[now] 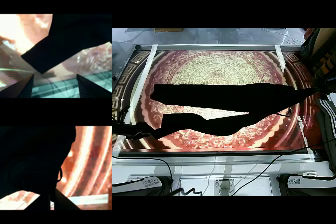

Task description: Fold the clothes and pants, and hang the long-sleeved shirts on hangers.

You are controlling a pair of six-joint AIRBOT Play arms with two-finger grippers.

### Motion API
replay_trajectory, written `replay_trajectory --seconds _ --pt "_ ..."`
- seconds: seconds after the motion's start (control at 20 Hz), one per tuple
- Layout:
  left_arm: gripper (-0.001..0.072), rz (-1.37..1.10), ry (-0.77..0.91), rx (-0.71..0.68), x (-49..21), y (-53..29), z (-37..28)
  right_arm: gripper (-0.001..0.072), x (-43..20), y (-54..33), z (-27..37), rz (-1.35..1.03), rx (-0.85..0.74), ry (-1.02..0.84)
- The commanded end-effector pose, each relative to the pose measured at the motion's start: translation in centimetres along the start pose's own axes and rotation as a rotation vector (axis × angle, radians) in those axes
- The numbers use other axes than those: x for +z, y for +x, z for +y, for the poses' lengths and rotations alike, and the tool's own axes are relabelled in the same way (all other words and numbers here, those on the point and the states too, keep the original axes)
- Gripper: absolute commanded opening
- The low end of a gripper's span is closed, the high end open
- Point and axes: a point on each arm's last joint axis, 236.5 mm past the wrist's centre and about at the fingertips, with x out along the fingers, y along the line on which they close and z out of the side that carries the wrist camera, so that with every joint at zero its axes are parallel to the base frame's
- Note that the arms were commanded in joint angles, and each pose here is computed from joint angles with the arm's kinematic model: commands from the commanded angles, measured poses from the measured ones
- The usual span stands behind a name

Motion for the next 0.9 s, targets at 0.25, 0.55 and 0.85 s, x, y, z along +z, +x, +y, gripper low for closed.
replay_trajectory --seconds 0.25,0.55,0.85 --pt "0.0462 -0.061 0.190 0.039 1.2 0.7 1.3 0.0018 0.0 0.0 0.2 -0.001 0.008 0.000" --pt "0.0506 -0.050 0.264 0.039 1.4 1.7 2.1 0.0018 0.4 0.0 1.6 -0.016 0.067 0.007" --pt "0.0248 0.023 0.349 0.012 1.3 4.3 0.3 0.0018 0.4 0.0 1.6 -0.017 0.069 0.007"
